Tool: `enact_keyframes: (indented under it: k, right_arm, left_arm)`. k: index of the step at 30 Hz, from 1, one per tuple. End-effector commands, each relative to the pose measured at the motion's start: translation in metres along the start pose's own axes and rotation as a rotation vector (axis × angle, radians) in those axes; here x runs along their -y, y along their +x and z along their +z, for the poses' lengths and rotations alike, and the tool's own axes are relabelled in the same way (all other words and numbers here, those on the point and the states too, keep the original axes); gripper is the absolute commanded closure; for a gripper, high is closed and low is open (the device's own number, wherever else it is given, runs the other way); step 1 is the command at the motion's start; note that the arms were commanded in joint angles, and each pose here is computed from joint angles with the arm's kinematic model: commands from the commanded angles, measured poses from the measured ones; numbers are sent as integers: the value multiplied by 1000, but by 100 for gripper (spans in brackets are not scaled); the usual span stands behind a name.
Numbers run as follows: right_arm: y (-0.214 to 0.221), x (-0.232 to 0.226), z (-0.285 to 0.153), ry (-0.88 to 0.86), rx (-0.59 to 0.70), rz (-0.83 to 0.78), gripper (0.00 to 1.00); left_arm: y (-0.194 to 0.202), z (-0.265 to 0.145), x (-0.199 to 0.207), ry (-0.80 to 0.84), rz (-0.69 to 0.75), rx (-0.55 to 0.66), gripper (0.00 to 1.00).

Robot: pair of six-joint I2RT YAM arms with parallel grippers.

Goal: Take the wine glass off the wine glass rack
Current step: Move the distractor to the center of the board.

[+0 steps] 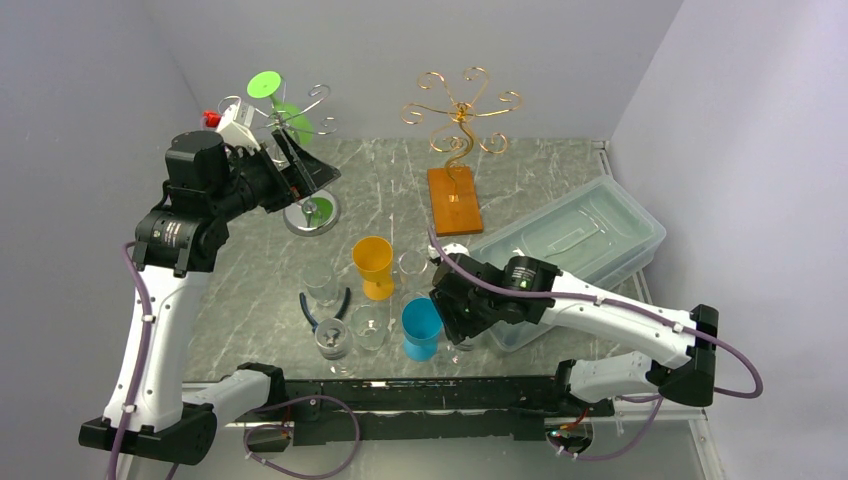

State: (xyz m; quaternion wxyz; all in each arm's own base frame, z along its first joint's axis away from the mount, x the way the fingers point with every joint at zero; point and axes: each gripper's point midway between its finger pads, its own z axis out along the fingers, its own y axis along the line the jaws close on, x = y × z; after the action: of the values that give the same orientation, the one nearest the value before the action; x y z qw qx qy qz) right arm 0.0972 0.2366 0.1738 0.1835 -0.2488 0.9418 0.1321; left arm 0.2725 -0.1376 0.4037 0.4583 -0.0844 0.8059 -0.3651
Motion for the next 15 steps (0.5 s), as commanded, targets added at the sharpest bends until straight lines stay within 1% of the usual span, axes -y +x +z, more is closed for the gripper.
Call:
enact_keyframes:
  k: [1, 6, 15]
  right_arm:
    - [-14, 0, -18, 1, 59, -1, 49]
    - [-16, 0, -27, -7, 76, 4, 43]
    - [-30, 1, -56, -31, 153, 14, 19]
  left_arm:
    - [-8, -4, 7, 26, 27, 43, 1]
    - [-8, -3, 6, 23, 26, 41, 1]
    - [-15, -8, 9, 13, 35, 60, 1]
